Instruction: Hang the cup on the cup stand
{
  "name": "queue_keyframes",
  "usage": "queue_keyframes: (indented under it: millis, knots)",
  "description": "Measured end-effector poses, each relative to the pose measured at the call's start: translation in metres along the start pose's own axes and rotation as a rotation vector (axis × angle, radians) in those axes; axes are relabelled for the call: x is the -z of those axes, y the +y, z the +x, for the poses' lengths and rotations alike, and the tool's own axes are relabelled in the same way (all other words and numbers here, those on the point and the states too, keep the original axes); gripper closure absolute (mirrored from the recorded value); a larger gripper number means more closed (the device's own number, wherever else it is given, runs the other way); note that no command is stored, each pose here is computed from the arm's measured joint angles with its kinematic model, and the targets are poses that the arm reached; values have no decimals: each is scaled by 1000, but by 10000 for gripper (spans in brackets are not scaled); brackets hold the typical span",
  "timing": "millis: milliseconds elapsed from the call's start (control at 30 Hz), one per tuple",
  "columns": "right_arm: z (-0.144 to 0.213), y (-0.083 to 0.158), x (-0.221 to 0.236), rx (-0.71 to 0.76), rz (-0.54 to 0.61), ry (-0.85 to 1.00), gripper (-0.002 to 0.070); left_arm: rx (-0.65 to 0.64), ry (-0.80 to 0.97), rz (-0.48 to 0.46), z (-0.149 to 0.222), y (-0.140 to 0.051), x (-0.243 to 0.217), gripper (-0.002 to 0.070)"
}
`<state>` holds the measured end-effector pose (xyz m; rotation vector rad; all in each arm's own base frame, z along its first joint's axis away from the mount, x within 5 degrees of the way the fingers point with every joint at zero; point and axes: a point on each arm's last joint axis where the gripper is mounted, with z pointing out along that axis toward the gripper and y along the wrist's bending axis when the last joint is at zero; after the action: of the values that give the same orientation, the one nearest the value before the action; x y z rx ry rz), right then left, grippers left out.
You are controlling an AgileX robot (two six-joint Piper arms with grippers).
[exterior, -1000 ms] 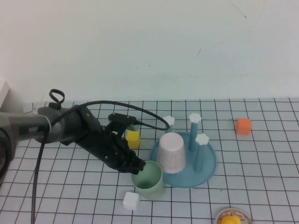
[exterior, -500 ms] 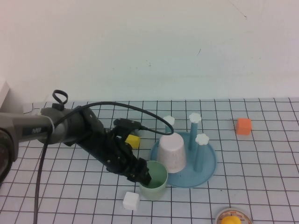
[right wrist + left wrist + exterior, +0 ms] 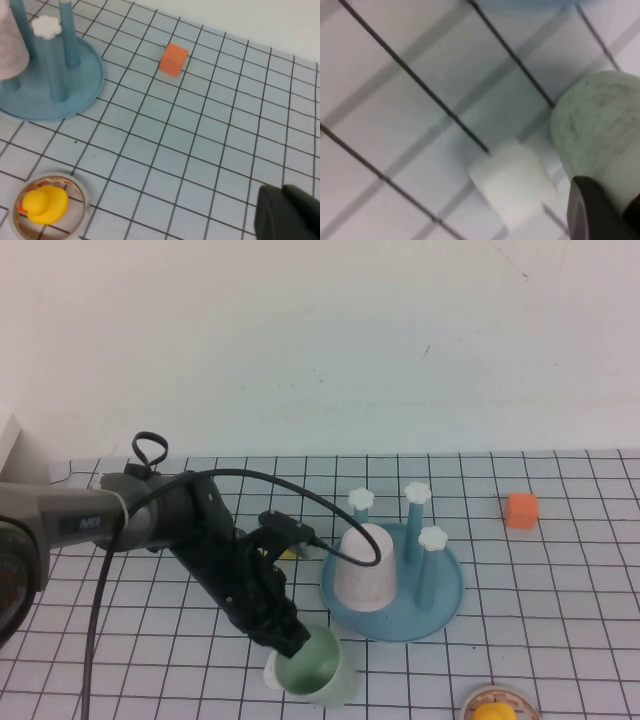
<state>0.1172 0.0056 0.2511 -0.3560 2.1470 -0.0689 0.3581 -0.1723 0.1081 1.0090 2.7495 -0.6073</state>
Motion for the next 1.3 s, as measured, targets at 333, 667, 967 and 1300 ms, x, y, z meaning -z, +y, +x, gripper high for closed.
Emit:
queue_keyframes:
  millis: [333, 667, 967, 1300]
  knots:
    - [-7, 9, 1, 4, -100, -74, 678, -106, -2, -40, -2, -21, 57, 669]
    - [-18, 47, 15, 339, -500, -300, 678, -172, -322, 46, -6, -89, 170, 669]
    - [-34, 60, 33, 555, -630, -443, 609, -210, -539, 300, -9, -161, 209, 669]
    - [-58, 50, 41, 815, -501, -346, 30, -298, -481, 379, -7, -201, 195, 669]
